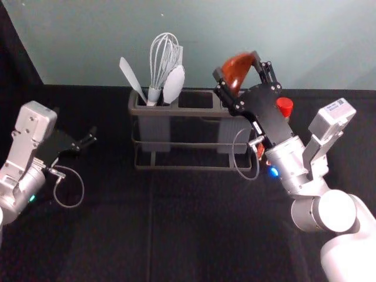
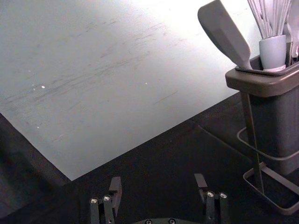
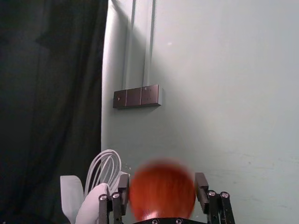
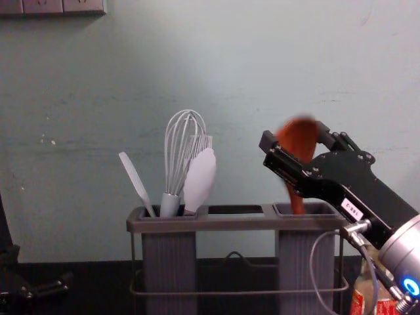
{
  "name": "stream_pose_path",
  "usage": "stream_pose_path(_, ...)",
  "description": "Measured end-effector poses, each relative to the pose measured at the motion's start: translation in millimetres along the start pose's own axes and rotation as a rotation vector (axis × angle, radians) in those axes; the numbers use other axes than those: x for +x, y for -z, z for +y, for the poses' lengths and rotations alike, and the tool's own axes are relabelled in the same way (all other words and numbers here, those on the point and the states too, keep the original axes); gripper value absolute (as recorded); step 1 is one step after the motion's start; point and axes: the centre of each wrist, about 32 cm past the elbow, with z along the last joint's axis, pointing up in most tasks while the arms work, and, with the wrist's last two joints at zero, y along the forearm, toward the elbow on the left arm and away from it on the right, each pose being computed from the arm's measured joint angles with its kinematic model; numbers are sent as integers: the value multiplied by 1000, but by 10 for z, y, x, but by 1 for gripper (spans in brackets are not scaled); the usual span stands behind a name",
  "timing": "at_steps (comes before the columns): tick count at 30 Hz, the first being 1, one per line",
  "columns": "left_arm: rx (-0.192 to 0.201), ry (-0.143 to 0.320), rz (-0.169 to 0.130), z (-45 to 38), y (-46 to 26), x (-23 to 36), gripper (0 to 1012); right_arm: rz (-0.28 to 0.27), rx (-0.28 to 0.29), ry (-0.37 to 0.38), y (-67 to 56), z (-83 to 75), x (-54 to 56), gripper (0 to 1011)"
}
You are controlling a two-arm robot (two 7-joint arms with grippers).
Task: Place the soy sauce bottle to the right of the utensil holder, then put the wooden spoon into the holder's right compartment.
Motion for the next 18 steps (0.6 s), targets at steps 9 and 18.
stream_pose_path(9,0,0,0,0,0,0,1011,-5,17,14,-39,24,15,1002)
stream_pose_path(18,0,0,0,0,0,0,1011,-14,47,25,-123,62,63,1002)
